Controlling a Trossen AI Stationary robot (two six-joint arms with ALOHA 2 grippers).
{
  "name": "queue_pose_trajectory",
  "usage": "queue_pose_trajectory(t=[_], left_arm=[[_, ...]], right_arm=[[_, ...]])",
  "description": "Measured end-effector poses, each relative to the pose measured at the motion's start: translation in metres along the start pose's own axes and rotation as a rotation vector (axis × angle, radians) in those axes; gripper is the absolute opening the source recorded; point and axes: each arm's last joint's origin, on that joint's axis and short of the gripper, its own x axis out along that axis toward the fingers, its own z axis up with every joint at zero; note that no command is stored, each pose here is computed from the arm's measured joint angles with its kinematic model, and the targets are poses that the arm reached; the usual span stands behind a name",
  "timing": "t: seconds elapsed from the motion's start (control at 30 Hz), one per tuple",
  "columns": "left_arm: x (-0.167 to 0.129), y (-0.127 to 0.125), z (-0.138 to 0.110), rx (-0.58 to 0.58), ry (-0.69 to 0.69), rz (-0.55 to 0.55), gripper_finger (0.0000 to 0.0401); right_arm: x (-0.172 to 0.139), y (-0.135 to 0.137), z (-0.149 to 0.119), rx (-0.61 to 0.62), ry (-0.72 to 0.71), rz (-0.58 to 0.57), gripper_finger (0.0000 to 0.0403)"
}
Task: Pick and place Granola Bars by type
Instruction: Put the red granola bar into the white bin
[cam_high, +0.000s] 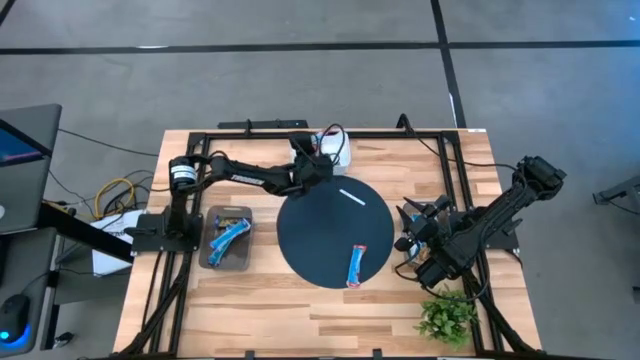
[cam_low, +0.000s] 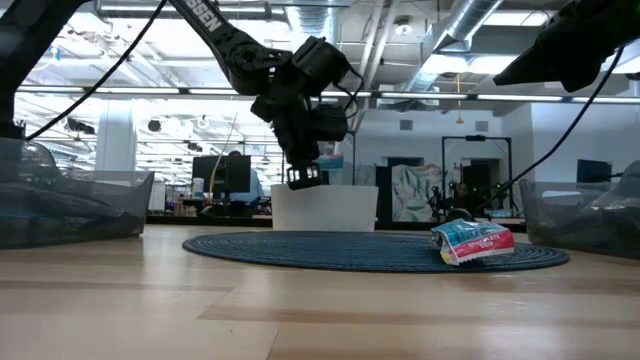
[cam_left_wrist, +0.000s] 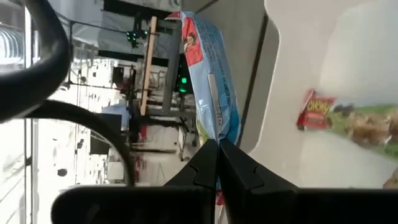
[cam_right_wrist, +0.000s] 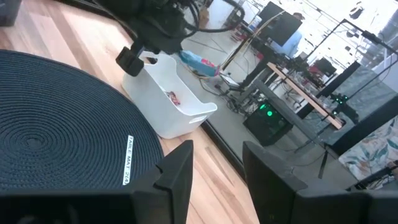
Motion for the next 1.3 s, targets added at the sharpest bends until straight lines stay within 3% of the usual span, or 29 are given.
queue_pose_trajectory(t=[0.43,0.9,1.3], left_arm=[[-0.008,-0.008,-0.003,0.035,0.011,-0.036,0.0004],[-0.008,-0.007,-0.003,0.034,0.036,-0.001,0.0147],[-0.02,-0.011,0.0,0.067,0.031,0.025,0.0165]], right_arm=[[0.0,0.001,0.0,0.011,-0.001,0.003,0.0134],[0.0,0.001,0.0,0.016,-0.001,0.004,0.0133],[0.0,0.005,0.001,0.04,0.001,0.017,0.0133]])
